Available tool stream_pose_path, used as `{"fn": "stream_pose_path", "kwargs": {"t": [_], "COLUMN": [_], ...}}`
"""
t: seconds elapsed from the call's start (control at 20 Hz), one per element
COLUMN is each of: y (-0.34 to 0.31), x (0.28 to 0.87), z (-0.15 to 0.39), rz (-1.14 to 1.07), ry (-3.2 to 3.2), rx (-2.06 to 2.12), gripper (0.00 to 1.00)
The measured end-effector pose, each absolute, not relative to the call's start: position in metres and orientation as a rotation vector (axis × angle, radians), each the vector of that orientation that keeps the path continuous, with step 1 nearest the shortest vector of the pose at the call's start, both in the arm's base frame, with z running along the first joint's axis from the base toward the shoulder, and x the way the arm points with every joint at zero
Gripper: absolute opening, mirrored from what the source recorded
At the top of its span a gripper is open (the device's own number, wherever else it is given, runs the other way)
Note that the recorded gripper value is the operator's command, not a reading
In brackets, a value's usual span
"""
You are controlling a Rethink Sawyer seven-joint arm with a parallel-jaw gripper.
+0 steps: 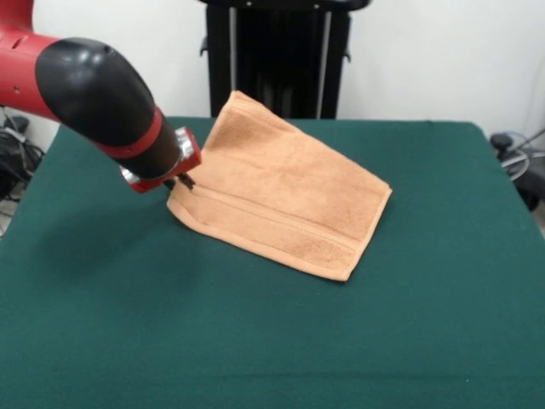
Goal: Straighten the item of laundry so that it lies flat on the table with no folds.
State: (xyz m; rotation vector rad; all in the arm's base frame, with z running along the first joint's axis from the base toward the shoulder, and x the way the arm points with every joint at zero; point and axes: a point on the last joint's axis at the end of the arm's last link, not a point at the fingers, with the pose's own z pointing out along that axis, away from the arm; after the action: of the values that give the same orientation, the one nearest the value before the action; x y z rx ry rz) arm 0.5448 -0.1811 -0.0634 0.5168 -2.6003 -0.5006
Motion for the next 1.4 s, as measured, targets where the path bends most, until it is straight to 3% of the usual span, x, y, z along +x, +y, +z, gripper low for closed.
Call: {"fn": "stream_pose_path", "kwargs": {"t": [1.4], "y": [-0.195], "x": [0.556], "z": [-0.078], "rz": [-0.602], "ry": [-2.475], "rx": [0.467], "gripper": [0.00]}}
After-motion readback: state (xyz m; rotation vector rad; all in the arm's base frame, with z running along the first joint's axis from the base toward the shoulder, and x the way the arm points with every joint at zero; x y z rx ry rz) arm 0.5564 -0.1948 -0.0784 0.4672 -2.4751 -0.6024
